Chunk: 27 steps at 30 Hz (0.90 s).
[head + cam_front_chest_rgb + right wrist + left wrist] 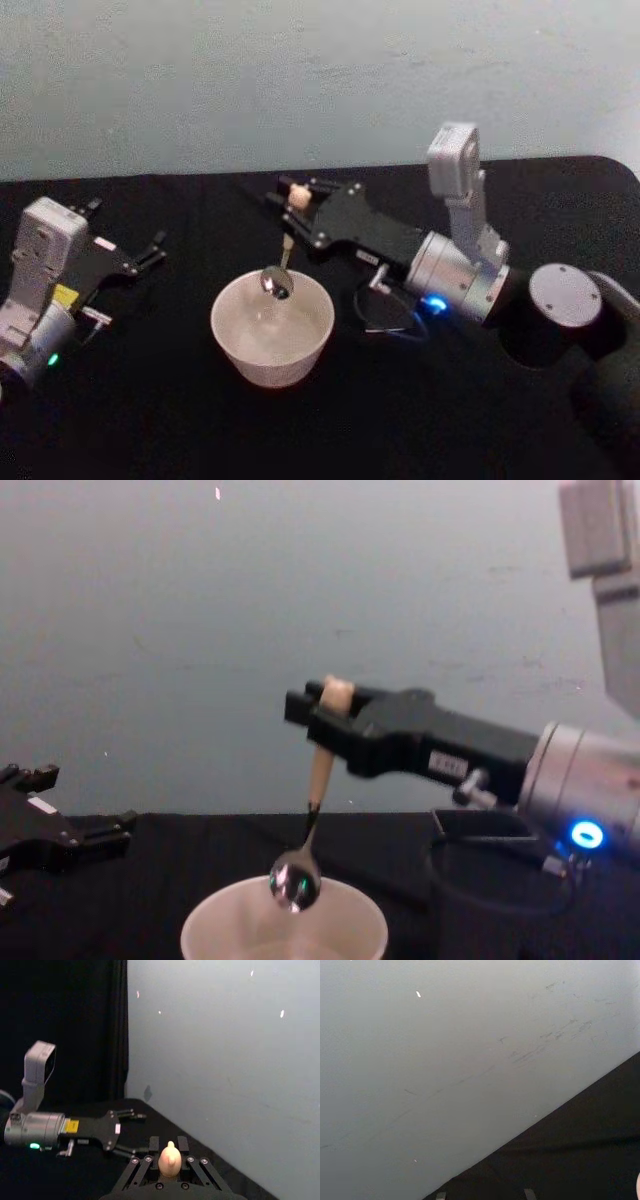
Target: Pick up the stirring spoon with one hand, stir inside the cup, then place it back in its original position.
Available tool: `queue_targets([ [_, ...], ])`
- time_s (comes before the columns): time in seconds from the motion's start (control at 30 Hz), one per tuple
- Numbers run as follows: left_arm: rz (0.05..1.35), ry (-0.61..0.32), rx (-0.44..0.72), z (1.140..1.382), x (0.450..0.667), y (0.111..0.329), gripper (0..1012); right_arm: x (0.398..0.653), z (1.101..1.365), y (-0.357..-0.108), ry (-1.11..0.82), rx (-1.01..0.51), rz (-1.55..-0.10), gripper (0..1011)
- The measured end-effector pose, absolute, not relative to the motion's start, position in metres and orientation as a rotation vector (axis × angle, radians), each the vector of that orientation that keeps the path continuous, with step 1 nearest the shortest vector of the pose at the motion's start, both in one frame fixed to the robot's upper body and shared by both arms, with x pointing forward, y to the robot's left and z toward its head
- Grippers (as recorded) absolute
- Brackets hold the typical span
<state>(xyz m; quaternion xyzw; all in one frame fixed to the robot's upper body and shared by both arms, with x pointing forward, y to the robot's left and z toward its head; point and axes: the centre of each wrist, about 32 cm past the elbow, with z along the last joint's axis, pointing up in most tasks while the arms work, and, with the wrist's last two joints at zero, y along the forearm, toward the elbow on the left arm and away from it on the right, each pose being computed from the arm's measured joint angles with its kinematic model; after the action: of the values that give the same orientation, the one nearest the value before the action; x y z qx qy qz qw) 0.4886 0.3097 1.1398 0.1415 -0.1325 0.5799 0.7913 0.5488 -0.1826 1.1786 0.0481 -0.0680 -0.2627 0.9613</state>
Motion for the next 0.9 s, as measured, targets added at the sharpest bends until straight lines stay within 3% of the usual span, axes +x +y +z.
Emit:
queue_targets([
  [0.33, 1.248, -0.285, 0.304, 1.140, 0.489, 0.310, 1001, 0.552, 1.152, -0.172, -0.139, 0.069, -0.526, 212],
  [0.9, 1.248, -0.285, 0.305, 1.140, 0.489, 0.310, 1002, 0.551, 1.142, -0.171, -0.170, 0.045, -0.504, 212],
])
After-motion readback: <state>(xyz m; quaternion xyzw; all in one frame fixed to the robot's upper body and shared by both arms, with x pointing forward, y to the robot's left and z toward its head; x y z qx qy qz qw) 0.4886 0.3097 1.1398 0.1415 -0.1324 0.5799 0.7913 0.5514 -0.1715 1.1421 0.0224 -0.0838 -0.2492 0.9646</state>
